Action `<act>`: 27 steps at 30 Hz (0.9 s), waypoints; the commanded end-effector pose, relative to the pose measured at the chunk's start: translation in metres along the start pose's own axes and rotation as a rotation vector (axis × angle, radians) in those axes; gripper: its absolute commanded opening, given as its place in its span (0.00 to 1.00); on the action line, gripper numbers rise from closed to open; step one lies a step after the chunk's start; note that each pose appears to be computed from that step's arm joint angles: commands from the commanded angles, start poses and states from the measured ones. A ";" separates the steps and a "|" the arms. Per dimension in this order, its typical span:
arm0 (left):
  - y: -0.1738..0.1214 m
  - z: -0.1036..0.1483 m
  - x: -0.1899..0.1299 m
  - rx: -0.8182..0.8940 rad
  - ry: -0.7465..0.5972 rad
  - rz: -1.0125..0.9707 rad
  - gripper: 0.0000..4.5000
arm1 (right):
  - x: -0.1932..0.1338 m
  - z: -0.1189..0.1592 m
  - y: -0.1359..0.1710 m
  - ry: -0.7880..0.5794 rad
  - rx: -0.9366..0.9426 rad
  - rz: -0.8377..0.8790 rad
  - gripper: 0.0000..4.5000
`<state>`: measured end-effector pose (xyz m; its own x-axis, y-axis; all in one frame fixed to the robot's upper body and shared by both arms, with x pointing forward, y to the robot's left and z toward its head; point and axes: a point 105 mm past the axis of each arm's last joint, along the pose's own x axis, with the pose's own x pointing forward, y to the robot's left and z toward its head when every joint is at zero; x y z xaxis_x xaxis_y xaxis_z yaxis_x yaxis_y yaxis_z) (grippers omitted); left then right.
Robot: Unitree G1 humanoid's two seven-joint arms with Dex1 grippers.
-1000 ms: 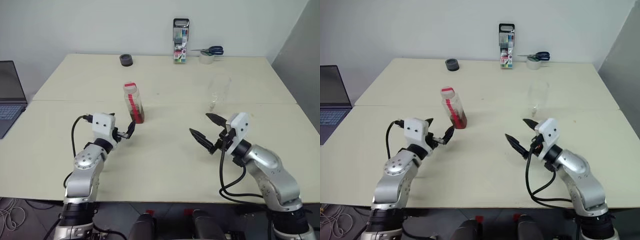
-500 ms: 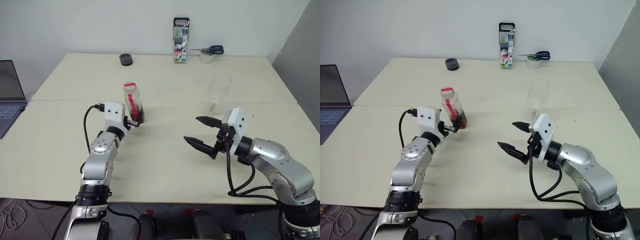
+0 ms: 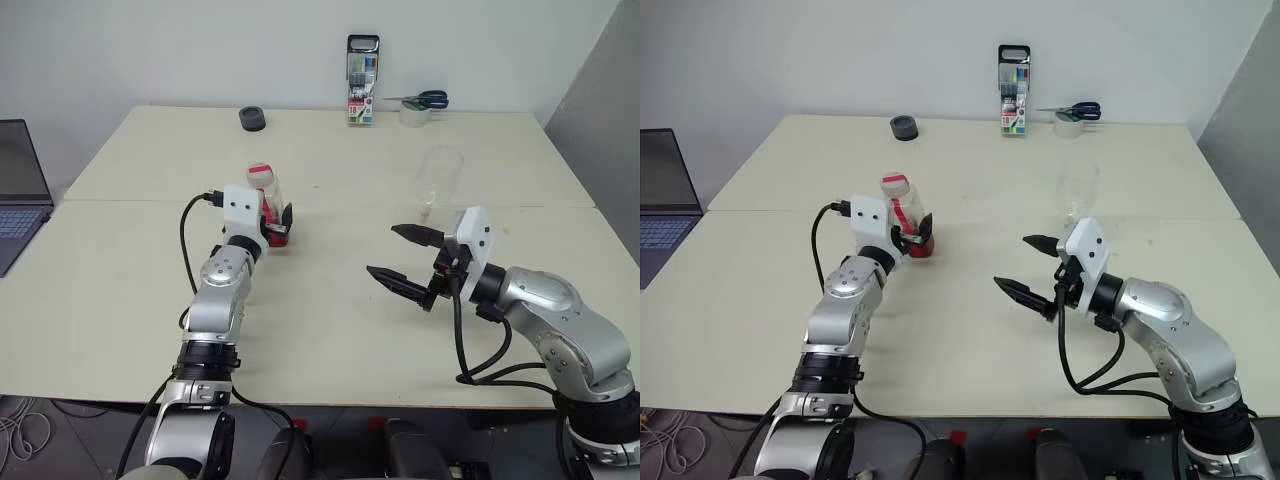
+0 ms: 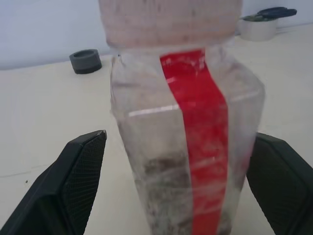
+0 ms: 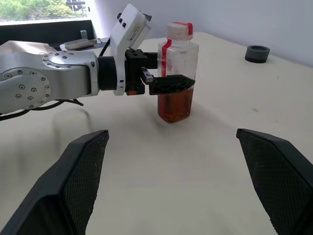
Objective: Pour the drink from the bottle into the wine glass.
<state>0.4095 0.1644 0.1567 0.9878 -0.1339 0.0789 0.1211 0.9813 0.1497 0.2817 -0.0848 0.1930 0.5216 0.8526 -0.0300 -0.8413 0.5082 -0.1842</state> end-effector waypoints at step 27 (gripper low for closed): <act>-0.002 0.030 0.014 -0.010 -0.067 0.026 0.65 | 0.003 0.025 -0.005 -0.059 -0.028 0.038 1.00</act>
<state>0.4191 0.1595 0.1659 0.9904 -0.1094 0.0842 0.0977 0.9863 0.1329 0.2862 -0.0825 0.2081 0.4886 0.8724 -0.0143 -0.8578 0.4774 -0.1905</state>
